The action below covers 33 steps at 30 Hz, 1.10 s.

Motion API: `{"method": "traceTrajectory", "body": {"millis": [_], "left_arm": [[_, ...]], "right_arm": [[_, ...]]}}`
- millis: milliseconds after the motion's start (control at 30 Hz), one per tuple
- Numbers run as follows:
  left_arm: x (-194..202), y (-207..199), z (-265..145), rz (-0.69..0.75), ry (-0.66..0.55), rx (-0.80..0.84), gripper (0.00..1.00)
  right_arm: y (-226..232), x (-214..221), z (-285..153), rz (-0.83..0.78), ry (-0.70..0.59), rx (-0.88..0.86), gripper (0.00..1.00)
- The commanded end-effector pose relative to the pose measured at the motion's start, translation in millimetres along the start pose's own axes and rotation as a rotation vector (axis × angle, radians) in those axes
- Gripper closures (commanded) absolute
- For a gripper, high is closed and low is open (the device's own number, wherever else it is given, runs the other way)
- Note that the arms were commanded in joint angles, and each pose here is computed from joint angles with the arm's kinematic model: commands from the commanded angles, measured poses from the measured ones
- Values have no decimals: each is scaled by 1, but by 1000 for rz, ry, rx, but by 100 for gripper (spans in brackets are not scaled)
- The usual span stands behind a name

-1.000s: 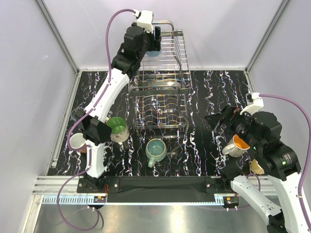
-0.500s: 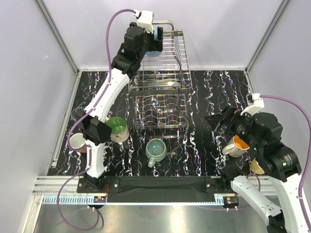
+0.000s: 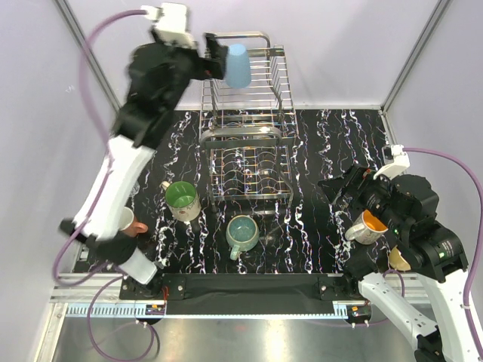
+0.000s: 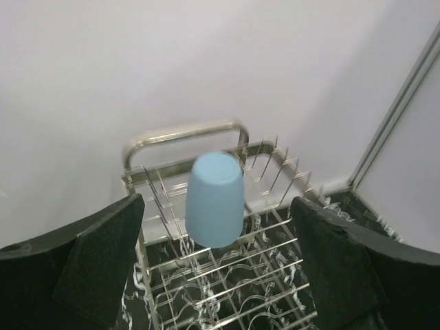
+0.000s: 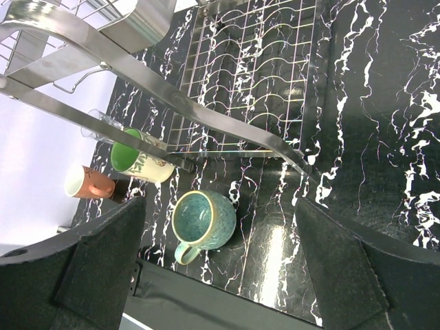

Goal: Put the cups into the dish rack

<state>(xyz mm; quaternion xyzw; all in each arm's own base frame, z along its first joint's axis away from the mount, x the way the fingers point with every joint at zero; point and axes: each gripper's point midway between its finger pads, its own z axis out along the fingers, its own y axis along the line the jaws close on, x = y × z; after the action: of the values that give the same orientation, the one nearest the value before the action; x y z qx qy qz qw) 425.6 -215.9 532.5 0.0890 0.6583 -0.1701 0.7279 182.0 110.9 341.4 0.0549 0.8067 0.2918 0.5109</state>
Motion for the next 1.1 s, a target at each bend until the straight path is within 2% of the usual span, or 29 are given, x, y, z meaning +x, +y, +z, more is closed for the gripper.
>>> {"method": "traceTrajectory", "body": {"millis": [0, 133, 233, 300, 333, 533, 633, 700, 800, 900, 1067], "left_arm": [[-67, 11, -66, -50, -131, -37, 5], [-42, 38, -95, -56, -3, -172, 6], [-3, 73, -123, -49, 121, -347, 7], [11, 96, -141, -49, 139, -453, 13], [30, 119, -156, -66, 179, -553, 17], [101, 213, -212, -167, 331, -893, 18], [147, 242, -226, -258, 417, -981, 27], [191, 259, -233, -319, 525, -1022, 32], [242, 275, -236, -407, 630, -1065, 30], [276, 288, -239, -456, 678, -1112, 32], [303, 294, -229, -493, 716, -1107, 35]], "right_arm": [[5, -3, 6, -19, -6, -22, 3], [-2, -4, 10, -57, 20, 22, 2], [-8, -3, 10, -84, 34, 55, 2], [-11, -1, 10, -93, 46, 65, 2], [-12, 1, 11, -97, 56, 69, 1], [-9, 9, 12, -91, 111, 59, 1], [-7, 19, 14, -73, 155, 41, 1], [-7, 25, 16, -62, 183, 33, 1], [-12, 37, 21, -54, 255, 58, 1], [-37, 52, 28, -39, 332, 202, 1], [-55, 69, 34, -44, 407, 287, 0]]}}
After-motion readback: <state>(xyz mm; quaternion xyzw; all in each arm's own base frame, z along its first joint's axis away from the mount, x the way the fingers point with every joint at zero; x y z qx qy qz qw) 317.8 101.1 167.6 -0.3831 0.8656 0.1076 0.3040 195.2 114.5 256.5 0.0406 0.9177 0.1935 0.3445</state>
